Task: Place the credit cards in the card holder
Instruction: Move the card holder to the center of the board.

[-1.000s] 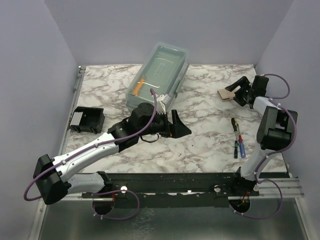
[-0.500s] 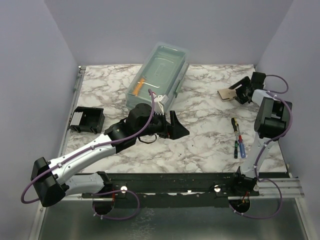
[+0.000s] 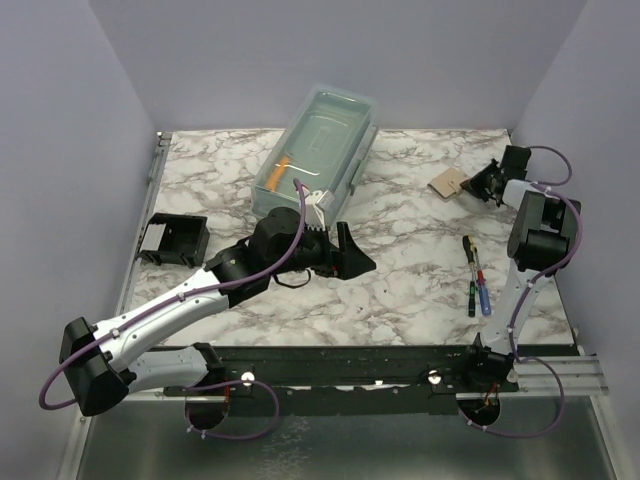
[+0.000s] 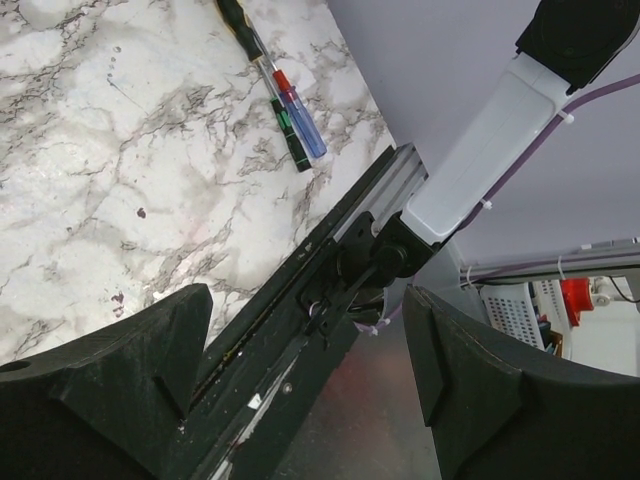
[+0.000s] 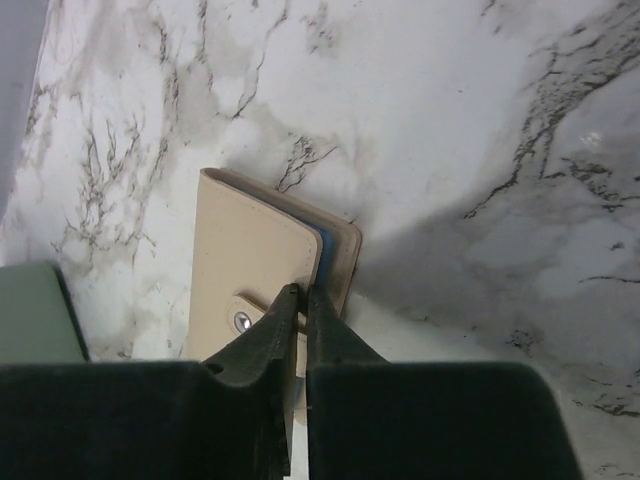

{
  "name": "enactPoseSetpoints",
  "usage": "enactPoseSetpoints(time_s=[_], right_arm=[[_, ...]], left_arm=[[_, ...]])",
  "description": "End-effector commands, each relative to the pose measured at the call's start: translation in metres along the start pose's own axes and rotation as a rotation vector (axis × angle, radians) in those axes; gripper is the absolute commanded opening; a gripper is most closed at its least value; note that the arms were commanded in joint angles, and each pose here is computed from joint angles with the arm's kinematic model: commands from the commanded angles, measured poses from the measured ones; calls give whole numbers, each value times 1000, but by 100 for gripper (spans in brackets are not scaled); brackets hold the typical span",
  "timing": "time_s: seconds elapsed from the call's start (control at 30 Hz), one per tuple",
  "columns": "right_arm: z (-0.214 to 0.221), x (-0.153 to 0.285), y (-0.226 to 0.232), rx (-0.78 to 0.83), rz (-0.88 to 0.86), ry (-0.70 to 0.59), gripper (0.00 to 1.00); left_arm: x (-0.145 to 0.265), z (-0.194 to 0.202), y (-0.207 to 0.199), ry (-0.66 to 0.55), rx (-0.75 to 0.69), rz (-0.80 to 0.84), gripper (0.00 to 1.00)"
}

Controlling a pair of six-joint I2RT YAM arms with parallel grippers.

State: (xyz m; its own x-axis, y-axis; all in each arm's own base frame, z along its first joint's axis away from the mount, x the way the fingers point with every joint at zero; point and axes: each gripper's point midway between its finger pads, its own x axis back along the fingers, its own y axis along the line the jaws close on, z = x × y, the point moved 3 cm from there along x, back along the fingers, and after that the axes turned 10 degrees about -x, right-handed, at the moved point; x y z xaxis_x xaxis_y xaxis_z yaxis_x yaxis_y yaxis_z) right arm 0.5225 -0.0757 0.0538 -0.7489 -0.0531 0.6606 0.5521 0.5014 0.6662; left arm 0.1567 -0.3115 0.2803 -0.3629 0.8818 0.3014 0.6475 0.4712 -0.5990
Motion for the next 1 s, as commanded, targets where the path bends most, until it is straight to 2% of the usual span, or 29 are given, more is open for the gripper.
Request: enactPoseSetpoints(time_s=[0.0, 0.2, 0.5, 0.67, 0.8, 0.97], right_arm=[[28, -3, -13, 123, -25, 105, 1], [69, 32, -9, 228, -115, 172, 0], [182, 103, -8, 394, -205, 391, 0], [236, 142, -17, 499, -259, 501, 0], [273, 166, -17, 543, -309, 619, 0], [300, 186, -14, 615, -366, 713, 0]], left_arm=[[0, -2, 0, -6, 12, -14, 84], [-1, -9, -3, -22, -21, -13, 84], [-10, -5, 6, -6, -23, -45, 84], [-13, 9, 21, 20, -11, -86, 84], [-12, 33, 40, 42, 59, -144, 84], [-15, 67, 66, 78, 151, -208, 84]])
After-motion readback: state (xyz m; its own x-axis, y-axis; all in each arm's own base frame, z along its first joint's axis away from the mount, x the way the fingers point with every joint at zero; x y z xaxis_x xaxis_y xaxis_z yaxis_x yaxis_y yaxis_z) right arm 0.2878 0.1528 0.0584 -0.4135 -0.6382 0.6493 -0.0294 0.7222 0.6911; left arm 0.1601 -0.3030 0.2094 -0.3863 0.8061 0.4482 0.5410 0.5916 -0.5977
